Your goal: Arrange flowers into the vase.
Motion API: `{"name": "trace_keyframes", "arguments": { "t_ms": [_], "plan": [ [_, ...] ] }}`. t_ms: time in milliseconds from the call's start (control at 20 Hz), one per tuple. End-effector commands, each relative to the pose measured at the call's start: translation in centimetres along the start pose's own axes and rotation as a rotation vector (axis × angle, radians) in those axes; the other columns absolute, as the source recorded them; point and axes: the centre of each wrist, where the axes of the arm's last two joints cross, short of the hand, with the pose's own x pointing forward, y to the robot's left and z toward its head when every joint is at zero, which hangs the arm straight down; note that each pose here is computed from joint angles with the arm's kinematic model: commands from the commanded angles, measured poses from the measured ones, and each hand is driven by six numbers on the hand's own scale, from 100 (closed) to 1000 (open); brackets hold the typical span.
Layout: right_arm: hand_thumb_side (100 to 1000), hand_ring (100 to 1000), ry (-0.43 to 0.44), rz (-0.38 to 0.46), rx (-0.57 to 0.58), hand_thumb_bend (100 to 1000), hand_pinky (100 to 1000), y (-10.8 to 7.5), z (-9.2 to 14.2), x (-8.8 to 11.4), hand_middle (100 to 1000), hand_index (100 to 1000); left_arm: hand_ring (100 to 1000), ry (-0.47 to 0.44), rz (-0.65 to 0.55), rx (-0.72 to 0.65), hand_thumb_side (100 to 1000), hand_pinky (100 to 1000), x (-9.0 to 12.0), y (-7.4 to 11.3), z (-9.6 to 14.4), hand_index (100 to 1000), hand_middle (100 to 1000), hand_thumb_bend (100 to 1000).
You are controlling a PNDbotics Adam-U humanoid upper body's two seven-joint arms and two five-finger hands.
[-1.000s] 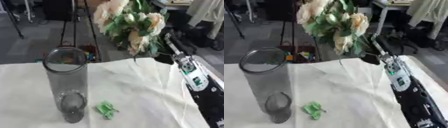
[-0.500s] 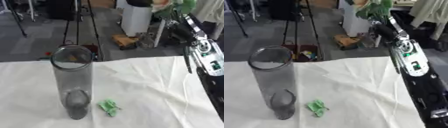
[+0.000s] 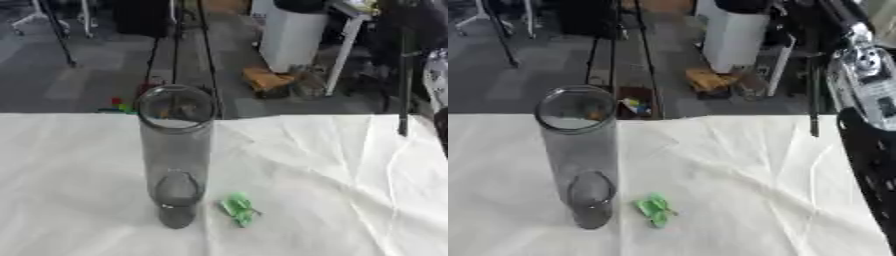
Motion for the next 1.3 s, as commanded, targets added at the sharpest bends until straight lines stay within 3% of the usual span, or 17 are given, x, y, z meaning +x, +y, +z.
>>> {"name": "trace_keyframes", "arguments": {
  "t_ms": [50, 650, 1300],
  "plan": [
    [672, 100, -0.064, -0.002, -0.031, 100, 100, -1.4, -0.5, 3.1, 100, 100, 844, -0.014, -0.019, -0.002, 912, 805, 0.3, 0.6, -0.3, 903, 843, 100],
    [647, 100, -0.225, -0.183, -0.117, 100, 100, 0.5, -1.7, 5.4, 100, 100, 843, -0.021, -0.013, 0.006, 906, 804, 0.3, 0.8, -0.4, 902, 842, 100],
    [566, 100, -0.411, -0.390, -0.100, 100, 100, 3.6, -2.3, 7.9, 100, 100, 843, -0.032, -0.012, 0.002, 900, 804, 0.3, 1.0, -0.5, 903, 842, 100]
  ]
}}
